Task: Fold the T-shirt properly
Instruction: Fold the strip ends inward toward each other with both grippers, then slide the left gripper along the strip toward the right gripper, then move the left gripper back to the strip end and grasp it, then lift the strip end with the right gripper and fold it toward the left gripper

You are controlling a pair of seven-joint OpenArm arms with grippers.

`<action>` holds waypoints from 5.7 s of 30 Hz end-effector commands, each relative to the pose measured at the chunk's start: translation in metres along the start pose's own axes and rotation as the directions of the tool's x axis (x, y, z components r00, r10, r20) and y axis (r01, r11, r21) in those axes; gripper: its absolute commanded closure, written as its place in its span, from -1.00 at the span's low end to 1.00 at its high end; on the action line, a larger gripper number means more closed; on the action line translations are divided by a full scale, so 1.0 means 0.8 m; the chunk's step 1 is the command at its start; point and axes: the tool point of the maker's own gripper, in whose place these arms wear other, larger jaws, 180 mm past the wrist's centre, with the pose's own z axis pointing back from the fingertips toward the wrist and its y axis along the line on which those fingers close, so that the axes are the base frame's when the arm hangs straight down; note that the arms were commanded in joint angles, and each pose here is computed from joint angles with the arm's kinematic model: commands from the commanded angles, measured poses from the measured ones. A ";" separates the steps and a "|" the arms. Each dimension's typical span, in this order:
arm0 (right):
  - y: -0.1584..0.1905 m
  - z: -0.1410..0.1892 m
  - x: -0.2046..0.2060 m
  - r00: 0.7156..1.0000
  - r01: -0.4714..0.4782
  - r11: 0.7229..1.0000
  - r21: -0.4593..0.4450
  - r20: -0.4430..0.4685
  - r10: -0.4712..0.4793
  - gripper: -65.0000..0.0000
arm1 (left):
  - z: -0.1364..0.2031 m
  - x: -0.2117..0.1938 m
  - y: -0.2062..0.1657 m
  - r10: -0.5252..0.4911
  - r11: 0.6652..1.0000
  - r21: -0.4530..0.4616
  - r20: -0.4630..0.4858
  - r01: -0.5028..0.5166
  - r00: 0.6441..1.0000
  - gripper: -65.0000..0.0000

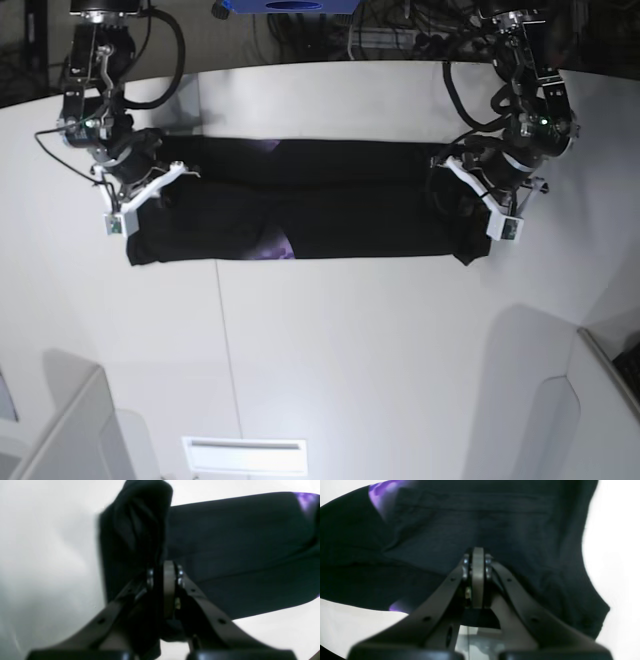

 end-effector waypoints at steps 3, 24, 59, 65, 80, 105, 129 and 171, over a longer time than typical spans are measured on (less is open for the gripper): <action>0.002 0.003 0.018 0.999 -0.007 1.000 0.007 0.047 0.006 1.00 | -0.010 0.014 -0.035 0.001 0.999 -0.053 0.026 0.000 1.000 1.00; 0.002 0.003 0.016 0.999 -0.001 1.000 0.008 0.045 0.001 1.00 | -0.053 0.013 -0.139 -0.012 0.969 -0.249 -0.022 0.006 1.000 1.00; 0.002 0.002 0.019 0.999 -0.003 1.000 0.008 0.050 0.002 1.00 | -0.094 0.014 -0.198 0.076 0.946 -0.308 -0.104 -0.105 0.992 1.00; 0.002 0.002 0.020 0.999 -0.003 1.000 0.008 0.051 0.003 1.00 | -0.096 0.010 -0.199 0.080 0.944 -0.309 -0.116 -0.113 0.990 1.00; 0.002 0.002 0.020 0.999 -0.003 1.000 0.008 0.051 0.003 1.00 | -0.085 0.017 -0.297 -0.073 0.884 -0.468 -0.088 0.024 0.993 -0.47; -0.110 0.003 0.051 0.992 0.126 0.988 -0.091 0.005 -0.126 -0.37 | -0.006 -0.012 0.066 0.210 0.965 0.158 0.000 -0.207 0.978 1.00; -0.066 -0.038 -0.020 0.973 0.118 0.993 0.018 -0.201 -0.112 -0.20 | -0.084 -0.041 0.014 0.119 0.993 0.029 -0.031 -0.119 0.992 1.00; 0.095 -0.003 0.082 0.990 -0.138 0.978 0.157 0.011 0.137 1.00 | -0.130 -0.022 -0.049 0.108 0.990 -0.084 -0.061 -0.113 0.992 1.00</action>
